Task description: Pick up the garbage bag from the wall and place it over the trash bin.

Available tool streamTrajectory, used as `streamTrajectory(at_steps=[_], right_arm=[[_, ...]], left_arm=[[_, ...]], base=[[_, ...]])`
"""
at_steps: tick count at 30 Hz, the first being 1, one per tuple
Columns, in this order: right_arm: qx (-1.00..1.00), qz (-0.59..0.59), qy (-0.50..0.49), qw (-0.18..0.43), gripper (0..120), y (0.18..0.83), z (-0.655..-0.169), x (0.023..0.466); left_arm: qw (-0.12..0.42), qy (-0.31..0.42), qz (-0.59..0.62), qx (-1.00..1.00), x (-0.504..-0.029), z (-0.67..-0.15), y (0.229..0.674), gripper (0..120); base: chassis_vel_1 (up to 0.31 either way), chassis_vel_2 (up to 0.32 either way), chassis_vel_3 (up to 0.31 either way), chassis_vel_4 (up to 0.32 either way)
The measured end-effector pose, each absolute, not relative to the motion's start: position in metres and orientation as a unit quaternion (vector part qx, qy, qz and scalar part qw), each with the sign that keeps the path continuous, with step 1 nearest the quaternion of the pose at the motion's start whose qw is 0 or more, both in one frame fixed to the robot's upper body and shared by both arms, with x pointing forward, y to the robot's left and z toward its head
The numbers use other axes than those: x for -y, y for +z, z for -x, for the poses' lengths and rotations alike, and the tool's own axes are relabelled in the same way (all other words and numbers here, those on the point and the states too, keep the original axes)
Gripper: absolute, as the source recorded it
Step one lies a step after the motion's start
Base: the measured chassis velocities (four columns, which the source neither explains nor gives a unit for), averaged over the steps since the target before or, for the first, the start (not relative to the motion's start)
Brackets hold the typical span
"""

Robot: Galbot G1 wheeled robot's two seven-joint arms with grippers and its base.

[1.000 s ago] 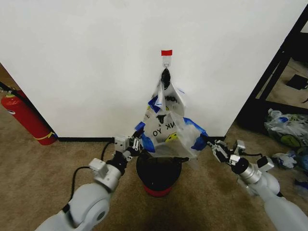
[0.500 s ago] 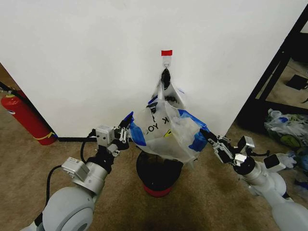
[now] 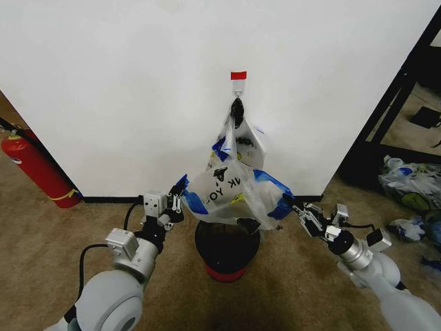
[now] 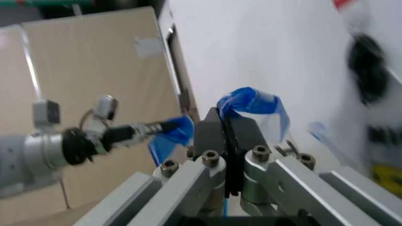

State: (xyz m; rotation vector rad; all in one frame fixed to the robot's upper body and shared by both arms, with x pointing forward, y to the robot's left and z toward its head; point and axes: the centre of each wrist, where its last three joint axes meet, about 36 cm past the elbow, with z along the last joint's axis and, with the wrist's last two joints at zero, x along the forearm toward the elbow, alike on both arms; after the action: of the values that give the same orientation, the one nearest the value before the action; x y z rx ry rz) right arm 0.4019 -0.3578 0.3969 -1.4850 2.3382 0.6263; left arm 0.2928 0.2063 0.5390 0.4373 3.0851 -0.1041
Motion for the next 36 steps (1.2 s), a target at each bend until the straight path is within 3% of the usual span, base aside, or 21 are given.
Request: streamTrajectory(at_steps=[7, 17, 25, 36], right_arm=[[-0.789, 0.528, 0.249, 0.192, 0, 0.439, -0.387, 0.330], [-0.812, 0.501, 0.242, 0.178, 0, 0.407, -0.401, 0.342], [-0.776, 0.522, 0.277, 0.219, 0, 0.430, -0.391, 0.322], [-0.835, 0.459, 0.248, 0.174, 0, 0.425, -0.379, 0.321]], left_arm=[[0.015, -0.033, -0.124, -0.992, -0.211, -0.281, 0.558, 0], [0.016, -0.039, -0.112, -0.993, -0.210, -0.281, 0.557, 0], [0.013, -0.021, -0.077, -0.997, -0.226, -0.284, 0.563, 0], [-0.027, 0.009, -0.038, -0.999, -0.233, -0.279, 0.558, 0]], base=[[0.000, 0.000, 0.000, 0.000], [0.000, 0.000, 0.000, 0.000], [0.000, 0.000, 0.000, 0.000], [0.000, 0.000, 0.000, 0.000]])
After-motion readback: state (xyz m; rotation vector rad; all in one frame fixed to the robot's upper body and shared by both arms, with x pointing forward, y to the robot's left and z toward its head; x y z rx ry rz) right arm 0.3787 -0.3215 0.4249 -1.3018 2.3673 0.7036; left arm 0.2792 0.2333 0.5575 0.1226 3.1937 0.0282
